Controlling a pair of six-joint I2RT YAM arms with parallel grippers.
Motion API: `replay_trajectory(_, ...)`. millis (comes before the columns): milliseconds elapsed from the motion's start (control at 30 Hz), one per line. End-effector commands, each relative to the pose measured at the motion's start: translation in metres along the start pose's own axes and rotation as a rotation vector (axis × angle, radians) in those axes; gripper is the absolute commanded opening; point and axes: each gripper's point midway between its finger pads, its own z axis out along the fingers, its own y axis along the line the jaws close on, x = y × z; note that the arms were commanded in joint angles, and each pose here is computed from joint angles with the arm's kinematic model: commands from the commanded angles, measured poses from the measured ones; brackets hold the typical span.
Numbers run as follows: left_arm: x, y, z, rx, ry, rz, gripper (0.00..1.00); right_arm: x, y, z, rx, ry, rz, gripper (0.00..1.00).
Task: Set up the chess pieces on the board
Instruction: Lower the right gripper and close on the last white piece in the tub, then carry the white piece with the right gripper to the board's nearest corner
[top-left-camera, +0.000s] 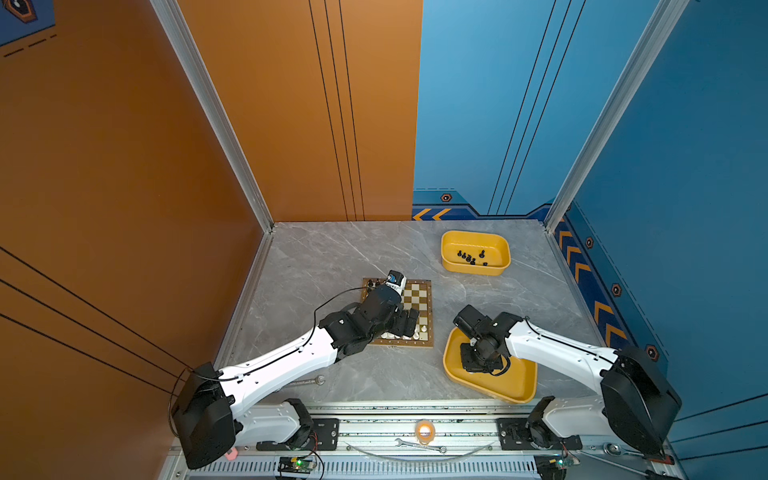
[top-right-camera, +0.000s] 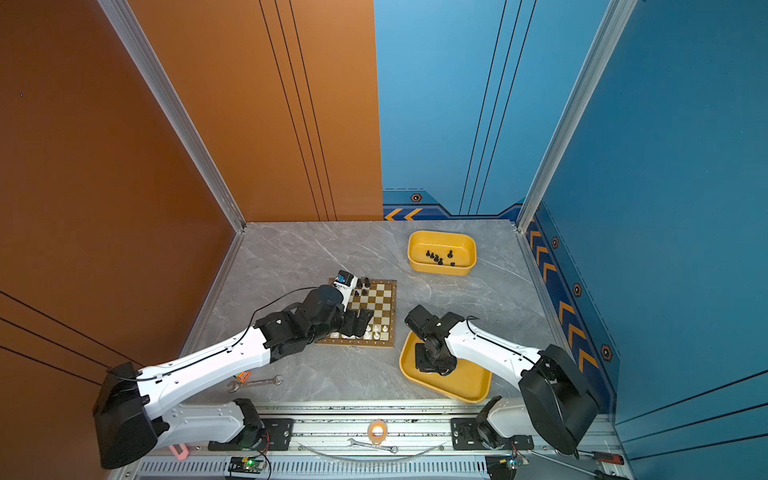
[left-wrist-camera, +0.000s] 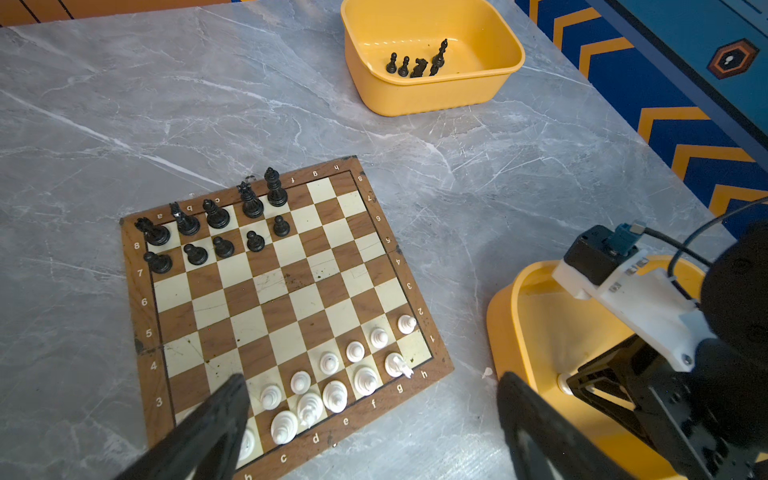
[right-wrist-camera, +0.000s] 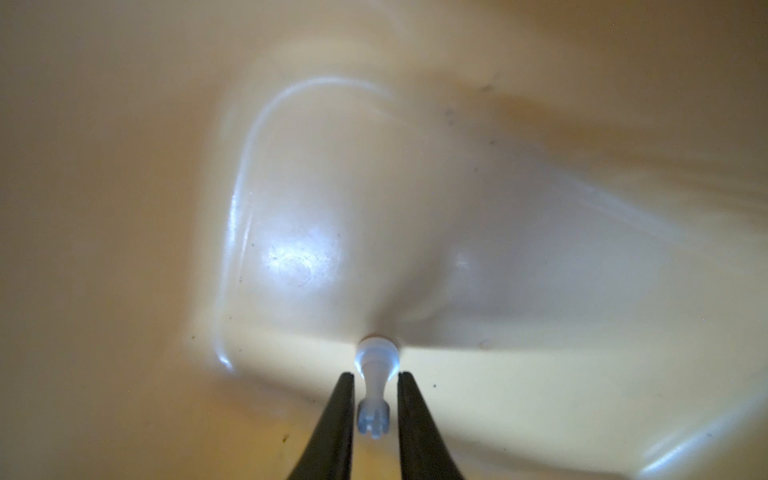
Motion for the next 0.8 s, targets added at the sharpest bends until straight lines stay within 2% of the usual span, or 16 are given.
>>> replay_trajectory(0,-0.005,0.0,0.0,-0.011,-0.002,0.01,0.94,0.002,-0.003,0.004,0.019,0.009,0.003,0.18)
replay_trajectory(200,-0.005,0.002,-0.001,-0.012,-0.003,0.012,0.94,-0.002,-0.002,-0.004,0.031,-0.001,-0.009,0.12)
replay_trajectory(567,-0.005,0.041,-0.013,-0.074,-0.038,-0.055,0.94,-0.05,0.027,-0.083,0.022,-0.113,-0.101,0.11)
replay_trajectory(767,0.005,0.062,-0.026,-0.104,-0.065,-0.116,0.95,-0.07,0.05,-0.101,0.017,-0.12,-0.148,0.11)
